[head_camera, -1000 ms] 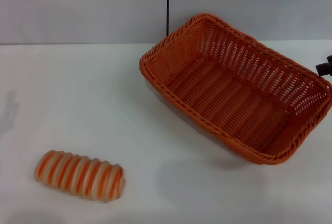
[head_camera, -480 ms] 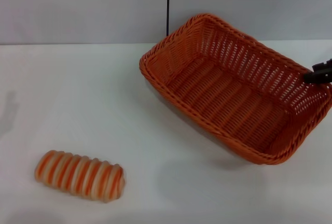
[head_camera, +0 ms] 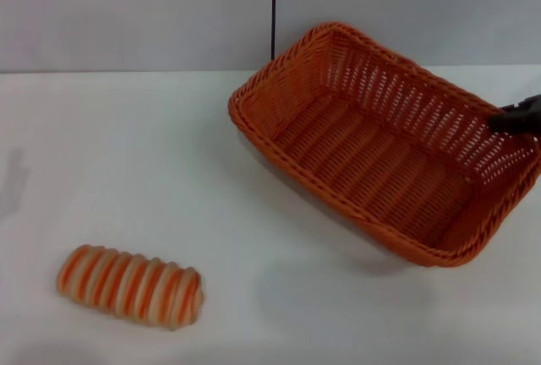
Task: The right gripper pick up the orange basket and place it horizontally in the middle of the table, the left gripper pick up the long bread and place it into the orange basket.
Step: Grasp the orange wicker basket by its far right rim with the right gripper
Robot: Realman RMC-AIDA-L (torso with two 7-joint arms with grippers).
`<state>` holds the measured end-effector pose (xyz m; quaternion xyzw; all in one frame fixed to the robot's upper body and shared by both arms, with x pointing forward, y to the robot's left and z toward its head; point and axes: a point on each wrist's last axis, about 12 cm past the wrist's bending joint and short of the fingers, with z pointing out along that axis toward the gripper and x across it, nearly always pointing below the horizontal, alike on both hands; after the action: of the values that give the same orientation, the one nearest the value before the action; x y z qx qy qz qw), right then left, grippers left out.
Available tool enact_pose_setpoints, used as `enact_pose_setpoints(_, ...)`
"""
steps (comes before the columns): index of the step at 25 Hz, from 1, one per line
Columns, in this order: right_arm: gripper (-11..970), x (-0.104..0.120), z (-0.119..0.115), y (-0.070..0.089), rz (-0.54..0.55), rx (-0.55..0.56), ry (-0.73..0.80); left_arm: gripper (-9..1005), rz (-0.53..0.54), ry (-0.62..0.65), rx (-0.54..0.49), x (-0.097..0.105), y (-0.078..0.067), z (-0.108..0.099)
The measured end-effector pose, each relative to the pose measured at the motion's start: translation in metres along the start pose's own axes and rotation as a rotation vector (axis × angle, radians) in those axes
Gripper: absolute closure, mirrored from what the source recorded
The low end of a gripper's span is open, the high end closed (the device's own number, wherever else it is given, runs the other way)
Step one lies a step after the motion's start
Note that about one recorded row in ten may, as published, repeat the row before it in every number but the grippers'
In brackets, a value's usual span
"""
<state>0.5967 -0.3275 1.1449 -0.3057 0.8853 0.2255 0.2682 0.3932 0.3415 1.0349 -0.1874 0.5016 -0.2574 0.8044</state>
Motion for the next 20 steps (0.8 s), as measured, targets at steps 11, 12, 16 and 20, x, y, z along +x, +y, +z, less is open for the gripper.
enact_pose_setpoints(11, 798, -0.001, 0.005, 0.005, -0.038, -0.01, -0.021, 186, -0.005, 0.002, -0.004, 0.0, 0.0, -0.001)
enact_pose_setpoints(12, 798, -0.001, 0.005, 0.005, -0.038, -0.01, -0.021, 186, -0.005, 0.002, -0.004, 0.0, 0.0, -0.001)
enact_pose_setpoints(16, 798, 0.0, 0.001, 0.013, -0.074, -0.017, -0.112, 186, -0.005, 0.002, -0.005, 0.0, 0.0, -0.001)
enact_pose_setpoints(20, 799, 0.004, -0.003, 0.018, -0.102, -0.054, -0.192, 185, -0.004, 0.001, -0.006, 0.0, 0.0, -0.001)
